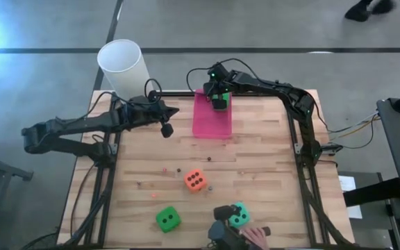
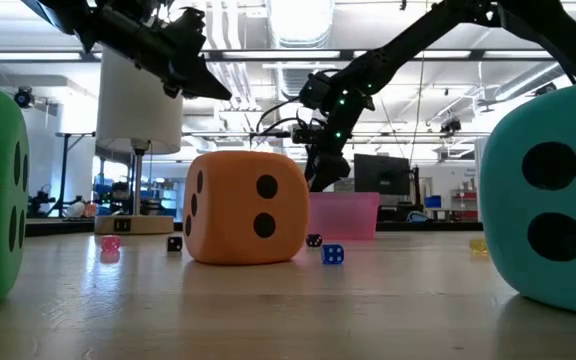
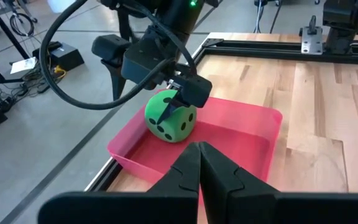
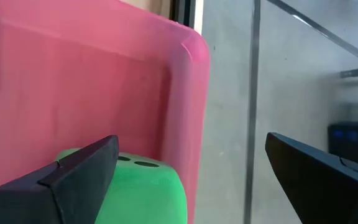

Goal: Pick & Place Dice
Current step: Put the right big green dice into the red container, then put the big orange dice into the red container

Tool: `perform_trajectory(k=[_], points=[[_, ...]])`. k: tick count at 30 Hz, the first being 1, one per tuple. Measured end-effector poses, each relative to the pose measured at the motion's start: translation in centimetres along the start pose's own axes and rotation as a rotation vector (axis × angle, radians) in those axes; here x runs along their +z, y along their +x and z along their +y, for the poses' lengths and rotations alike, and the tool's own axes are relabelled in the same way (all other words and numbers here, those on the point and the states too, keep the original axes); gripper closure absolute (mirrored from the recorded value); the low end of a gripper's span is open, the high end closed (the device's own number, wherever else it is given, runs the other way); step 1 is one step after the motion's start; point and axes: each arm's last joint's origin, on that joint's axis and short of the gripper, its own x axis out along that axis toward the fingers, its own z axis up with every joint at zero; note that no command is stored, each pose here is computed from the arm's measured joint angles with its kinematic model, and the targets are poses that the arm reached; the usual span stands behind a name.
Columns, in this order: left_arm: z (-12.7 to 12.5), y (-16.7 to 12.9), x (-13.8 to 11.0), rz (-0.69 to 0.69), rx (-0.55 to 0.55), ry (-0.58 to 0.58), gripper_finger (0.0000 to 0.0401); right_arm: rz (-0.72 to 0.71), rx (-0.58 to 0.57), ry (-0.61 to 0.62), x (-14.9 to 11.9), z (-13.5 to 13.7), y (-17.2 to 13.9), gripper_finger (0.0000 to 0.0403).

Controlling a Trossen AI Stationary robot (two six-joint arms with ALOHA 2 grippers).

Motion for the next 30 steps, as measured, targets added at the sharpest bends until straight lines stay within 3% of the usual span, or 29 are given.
perform_trajectory(k=[15,23,27,30], points=[[0.0,0.0,-0.1,0.011,-0.001,0.005,0.0395,0.049,0.047,-0.001,-0.2,0.0,-2.8,0.0003],[0.0,0.0,-0.1,0.011,0.003,0.015,0.0395,-0.028,0.0,0.071,1.2,-0.3,-8.4,0.0003],[0.0,0.0,-0.1,0.012,0.003,0.031,0.0395,-0.044,0.025,0.164,2.0,0.7,-12.2,0.0003],[0.0,0.0,-0.1,0.012,0.003,0.031,0.0395,-0.042,0.061,0.156,2.4,2.0,-14.7,0.0003]])
